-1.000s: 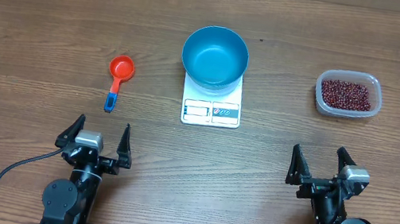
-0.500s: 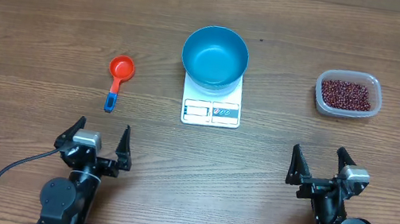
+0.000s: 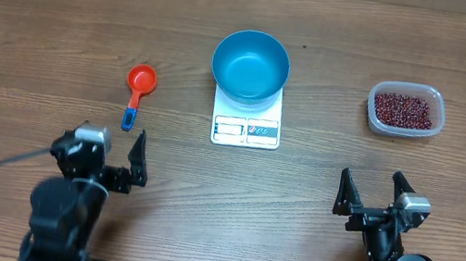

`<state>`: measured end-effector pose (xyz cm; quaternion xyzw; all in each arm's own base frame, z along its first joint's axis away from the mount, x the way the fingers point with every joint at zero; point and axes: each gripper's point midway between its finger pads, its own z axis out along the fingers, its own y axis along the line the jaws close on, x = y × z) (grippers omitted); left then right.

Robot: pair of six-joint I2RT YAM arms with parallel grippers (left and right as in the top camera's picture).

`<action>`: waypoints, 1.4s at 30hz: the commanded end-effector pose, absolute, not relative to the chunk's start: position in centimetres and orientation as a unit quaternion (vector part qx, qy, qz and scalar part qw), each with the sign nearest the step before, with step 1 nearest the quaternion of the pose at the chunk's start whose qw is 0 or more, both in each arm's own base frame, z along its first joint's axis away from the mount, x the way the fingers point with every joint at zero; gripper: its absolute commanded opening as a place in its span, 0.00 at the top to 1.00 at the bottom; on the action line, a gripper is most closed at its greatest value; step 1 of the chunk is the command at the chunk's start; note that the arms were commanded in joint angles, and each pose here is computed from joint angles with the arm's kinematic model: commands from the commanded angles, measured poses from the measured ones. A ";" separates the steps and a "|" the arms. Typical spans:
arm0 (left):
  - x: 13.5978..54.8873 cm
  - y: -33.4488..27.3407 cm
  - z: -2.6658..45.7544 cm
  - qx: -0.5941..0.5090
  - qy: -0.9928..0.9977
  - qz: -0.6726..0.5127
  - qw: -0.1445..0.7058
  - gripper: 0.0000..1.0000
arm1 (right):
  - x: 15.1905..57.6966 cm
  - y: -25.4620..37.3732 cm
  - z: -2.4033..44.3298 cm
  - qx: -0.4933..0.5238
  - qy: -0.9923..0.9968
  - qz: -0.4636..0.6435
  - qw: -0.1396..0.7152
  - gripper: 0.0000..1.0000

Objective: Scoop item into bowl and weigh 150g on scale
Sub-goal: 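Move the left gripper forward above the red measuring cup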

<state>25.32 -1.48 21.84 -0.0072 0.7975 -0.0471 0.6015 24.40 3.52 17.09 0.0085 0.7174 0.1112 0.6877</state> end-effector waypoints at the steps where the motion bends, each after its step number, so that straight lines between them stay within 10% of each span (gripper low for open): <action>1: 26.6 -1.8 24.1 0.009 0.807 -0.048 0.588 0.00 | 24.4 3.7 16.8 0.006 0.718 0.115 0.686 0.00; 42: 37.6 0.8 24.8 -0.038 0.953 -0.137 0.269 0.00 | 24.4 3.7 16.8 0.006 0.718 0.115 0.686 0.00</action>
